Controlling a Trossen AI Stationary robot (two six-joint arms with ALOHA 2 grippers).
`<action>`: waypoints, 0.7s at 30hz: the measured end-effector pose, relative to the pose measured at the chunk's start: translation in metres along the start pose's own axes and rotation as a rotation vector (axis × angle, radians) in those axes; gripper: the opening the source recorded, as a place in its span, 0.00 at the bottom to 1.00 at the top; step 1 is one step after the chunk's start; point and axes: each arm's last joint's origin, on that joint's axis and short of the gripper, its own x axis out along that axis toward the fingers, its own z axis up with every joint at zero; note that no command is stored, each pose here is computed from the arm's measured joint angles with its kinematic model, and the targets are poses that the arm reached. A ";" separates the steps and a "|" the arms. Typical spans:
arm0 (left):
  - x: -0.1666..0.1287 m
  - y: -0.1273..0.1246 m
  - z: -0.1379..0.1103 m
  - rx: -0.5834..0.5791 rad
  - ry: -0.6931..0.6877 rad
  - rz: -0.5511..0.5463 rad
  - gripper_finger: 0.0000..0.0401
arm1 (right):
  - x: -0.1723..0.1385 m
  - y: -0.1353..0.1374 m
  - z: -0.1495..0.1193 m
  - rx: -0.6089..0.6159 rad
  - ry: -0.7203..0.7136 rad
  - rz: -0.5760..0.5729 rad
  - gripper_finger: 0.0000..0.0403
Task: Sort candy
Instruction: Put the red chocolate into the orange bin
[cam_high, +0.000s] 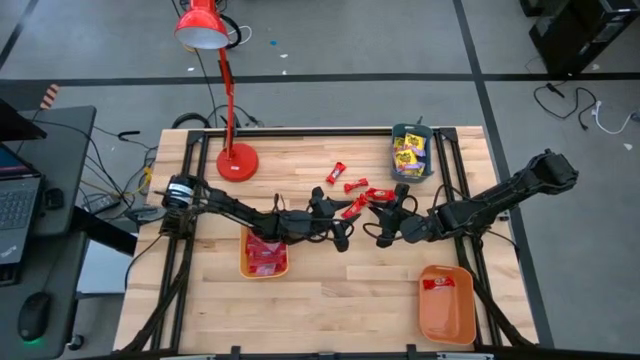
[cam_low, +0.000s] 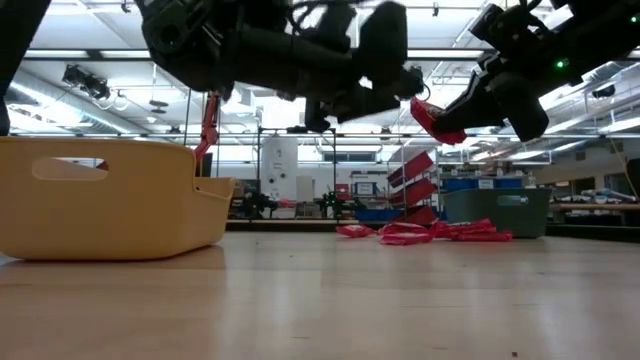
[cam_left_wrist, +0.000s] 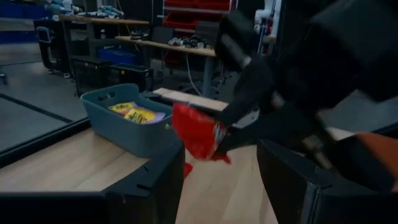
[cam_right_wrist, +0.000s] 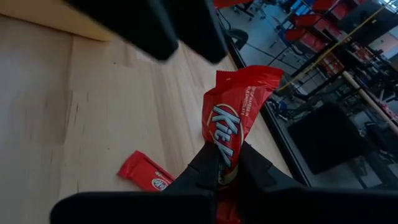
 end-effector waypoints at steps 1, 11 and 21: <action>0.002 0.000 -0.002 0.001 0.002 0.003 0.51 | 0.000 0.000 0.000 0.002 0.000 0.000 0.07; 0.013 0.005 0.001 0.014 -0.019 0.032 0.51 | 0.000 0.000 0.000 0.006 0.001 0.001 0.06; 0.015 0.009 -0.001 0.023 0.002 0.045 0.50 | 0.000 0.000 0.000 0.006 0.001 0.001 0.06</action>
